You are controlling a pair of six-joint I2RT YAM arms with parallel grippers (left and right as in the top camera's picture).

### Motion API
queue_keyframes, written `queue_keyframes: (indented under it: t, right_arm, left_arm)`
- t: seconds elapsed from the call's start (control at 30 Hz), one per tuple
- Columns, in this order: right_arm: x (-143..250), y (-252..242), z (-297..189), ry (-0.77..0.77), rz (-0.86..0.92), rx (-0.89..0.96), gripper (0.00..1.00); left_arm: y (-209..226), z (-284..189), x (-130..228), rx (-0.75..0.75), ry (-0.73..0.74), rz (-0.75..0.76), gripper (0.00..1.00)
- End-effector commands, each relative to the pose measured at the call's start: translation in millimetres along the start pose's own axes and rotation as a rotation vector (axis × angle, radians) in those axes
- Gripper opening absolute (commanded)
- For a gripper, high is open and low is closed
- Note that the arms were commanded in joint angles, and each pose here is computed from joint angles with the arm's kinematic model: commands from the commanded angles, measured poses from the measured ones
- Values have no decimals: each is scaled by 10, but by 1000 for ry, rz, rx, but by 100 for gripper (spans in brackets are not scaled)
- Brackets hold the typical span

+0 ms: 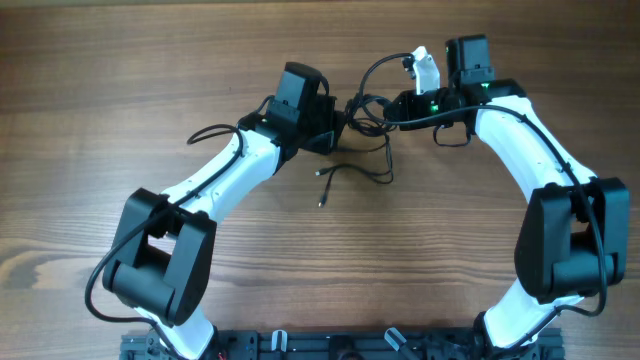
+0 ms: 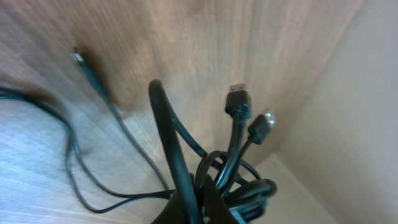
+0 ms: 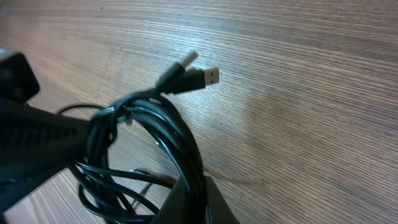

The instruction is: Untangle cables

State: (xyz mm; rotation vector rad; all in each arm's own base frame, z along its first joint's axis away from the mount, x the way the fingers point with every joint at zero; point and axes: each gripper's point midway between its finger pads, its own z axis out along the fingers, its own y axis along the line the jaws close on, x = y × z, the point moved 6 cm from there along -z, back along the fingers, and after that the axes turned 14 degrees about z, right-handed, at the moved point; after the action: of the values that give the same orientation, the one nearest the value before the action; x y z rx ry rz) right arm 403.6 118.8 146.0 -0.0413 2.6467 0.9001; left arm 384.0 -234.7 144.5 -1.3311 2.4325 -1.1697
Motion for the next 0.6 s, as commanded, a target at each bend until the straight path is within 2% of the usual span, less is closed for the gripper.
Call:
queue_keyframes:
  t: [0.0, 0.07, 0.1, 0.2, 0.27, 0.33, 0.4, 0.43, 0.53, 0.57]
  right_arm:
    - [-14, 7, 0, -12, 24, 24, 5]
    - [-40, -134, -14, -47, 112, 144, 5]
    - [-48, -229, -32, -71, 155, 227, 5]
    - [-70, -321, -59, -111, 230, 306, 5]
    - [-87, -363, -73, -144, 313, 339, 4]
    - [-95, -377, -81, -157, 350, 345, 4]
    - [-111, -377, -91, -157, 343, 331, 4]
    - [-123, -369, -106, -144, 312, 299, 4]
    - [-163, -263, -236, -124, 225, 166, 4]
    - [-208, -240, -347, -152, 190, 155, 4]
  left_arm:
    - [-175, 20, -27, 95, 20, 3, 4]
    - [-300, -63, -161, 161, 16, 14, 4]
    - [-436, -167, -242, 235, 58, 37, 4]
    - [-878, -528, -412, 507, 160, 161, 4]
    - [-1039, -721, -455, 625, 197, 240, 4]
    - [-1061, -817, -461, 658, 248, 296, 4]
    - [-1014, -867, -440, 672, 282, 466, 4]
    - [-961, -913, -431, 687, 316, 601, 4]
    - [-728, -1013, -599, 693, 359, 856, 4]
    - [-588, -1031, -740, 657, 369, 847, 4]
